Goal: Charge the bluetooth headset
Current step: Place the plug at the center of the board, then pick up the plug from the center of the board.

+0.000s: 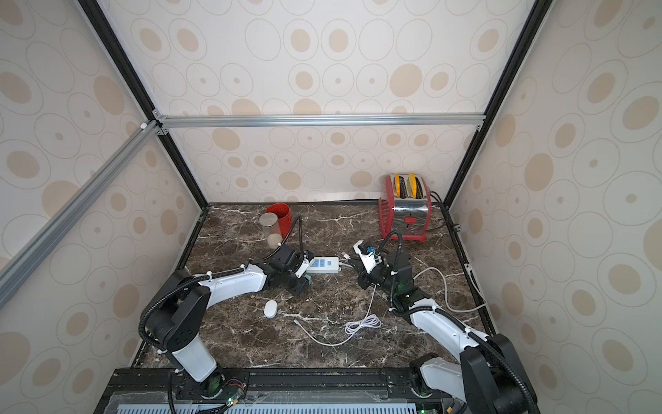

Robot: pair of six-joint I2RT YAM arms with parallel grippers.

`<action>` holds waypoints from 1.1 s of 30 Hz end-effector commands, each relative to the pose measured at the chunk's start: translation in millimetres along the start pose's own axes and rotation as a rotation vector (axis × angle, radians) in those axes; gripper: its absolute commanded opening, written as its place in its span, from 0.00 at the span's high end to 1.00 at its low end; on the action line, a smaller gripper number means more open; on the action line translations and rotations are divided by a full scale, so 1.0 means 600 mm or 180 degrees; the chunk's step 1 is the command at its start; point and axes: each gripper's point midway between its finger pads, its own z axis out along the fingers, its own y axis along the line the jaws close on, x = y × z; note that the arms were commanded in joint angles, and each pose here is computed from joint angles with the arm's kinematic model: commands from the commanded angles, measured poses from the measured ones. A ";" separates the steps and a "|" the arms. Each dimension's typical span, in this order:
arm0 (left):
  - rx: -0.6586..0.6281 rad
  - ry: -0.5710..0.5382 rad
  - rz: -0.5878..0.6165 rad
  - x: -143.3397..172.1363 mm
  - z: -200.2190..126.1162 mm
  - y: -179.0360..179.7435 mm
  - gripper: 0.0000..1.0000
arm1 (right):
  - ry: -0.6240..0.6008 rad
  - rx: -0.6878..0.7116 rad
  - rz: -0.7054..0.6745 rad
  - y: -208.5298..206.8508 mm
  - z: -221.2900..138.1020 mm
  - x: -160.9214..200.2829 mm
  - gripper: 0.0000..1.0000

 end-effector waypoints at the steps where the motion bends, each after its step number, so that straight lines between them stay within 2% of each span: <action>1: -0.0086 -0.0088 -0.0046 -0.003 0.007 0.004 0.46 | -0.0076 0.0012 -0.0026 -0.005 -0.001 -0.018 1.00; 5: -0.0158 -0.0254 -0.0102 -0.003 0.008 0.010 0.42 | -0.0074 0.0011 -0.0031 -0.005 -0.001 -0.018 1.00; 11: -0.0239 -0.0522 -0.0200 -0.008 0.009 0.018 0.42 | -0.0073 0.0008 -0.0025 -0.005 0.001 -0.016 1.00; 18: -0.0167 -0.0536 -0.0235 -0.015 0.020 0.012 0.47 | -0.0028 -0.0016 -0.0035 -0.005 0.004 -0.011 1.00; 26: -0.0105 -0.0473 -0.0201 -0.011 0.030 0.007 0.56 | 0.0023 -0.0037 -0.0033 -0.004 0.006 -0.005 1.00; 33: -0.0098 -0.0537 -0.0214 -0.013 0.030 0.007 0.48 | 0.0078 -0.0133 -0.0016 0.003 0.012 0.001 1.00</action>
